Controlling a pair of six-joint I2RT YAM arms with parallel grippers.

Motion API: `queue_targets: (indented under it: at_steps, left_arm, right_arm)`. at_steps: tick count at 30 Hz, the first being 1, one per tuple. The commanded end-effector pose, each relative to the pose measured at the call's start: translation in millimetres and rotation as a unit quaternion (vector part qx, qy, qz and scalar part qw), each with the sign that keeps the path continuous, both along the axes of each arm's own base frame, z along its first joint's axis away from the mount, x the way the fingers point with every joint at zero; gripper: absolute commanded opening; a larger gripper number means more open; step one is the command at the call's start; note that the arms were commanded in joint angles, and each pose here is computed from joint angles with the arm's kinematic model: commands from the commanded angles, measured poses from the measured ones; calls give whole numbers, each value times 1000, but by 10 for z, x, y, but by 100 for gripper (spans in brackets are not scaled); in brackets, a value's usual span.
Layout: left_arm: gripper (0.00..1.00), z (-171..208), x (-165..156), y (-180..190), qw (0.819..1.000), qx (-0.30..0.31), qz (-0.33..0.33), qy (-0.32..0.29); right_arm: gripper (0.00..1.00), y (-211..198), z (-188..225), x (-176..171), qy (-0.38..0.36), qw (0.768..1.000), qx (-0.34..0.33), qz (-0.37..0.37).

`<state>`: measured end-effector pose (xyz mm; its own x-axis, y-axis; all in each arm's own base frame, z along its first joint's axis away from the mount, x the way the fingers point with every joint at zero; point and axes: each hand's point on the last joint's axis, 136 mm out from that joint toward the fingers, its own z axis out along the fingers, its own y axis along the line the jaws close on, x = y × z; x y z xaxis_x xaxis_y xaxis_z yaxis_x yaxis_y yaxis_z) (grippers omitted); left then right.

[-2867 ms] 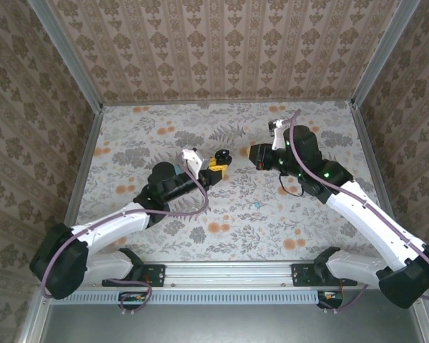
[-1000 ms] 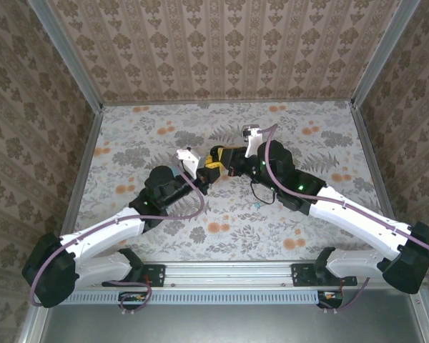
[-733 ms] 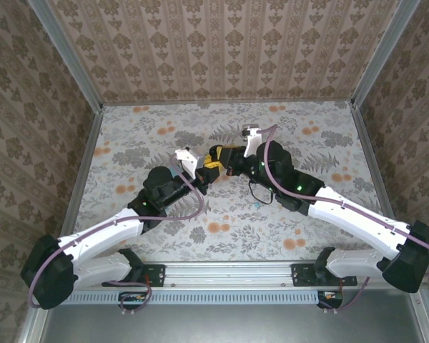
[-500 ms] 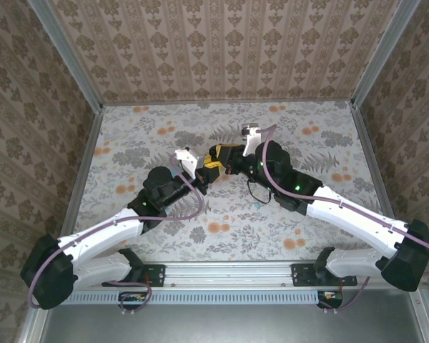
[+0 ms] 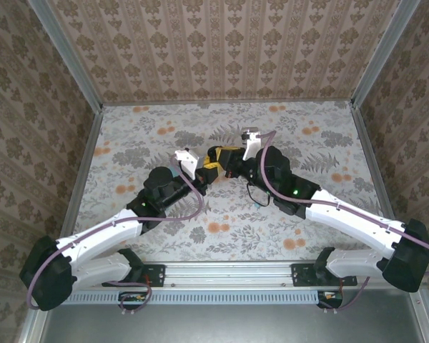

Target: Insert the wireless bluetooth earbuds into the charging case

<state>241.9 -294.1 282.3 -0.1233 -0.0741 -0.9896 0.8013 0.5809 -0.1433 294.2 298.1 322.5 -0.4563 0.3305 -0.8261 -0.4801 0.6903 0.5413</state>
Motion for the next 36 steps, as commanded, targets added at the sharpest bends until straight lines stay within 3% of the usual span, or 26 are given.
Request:
queue_targets:
  at_steps: [1, 36]
  left_arm:
    - [0, 418, 13, 54, 998, -50, 16, -33]
    - [0, 433, 28, 45, 998, -56, 17, -31]
  right_arm:
    - [12, -12, -87, -55, 4, 1000, -12, 2]
    - [12, 132, -243, 5, 15, 1000, -23, 13]
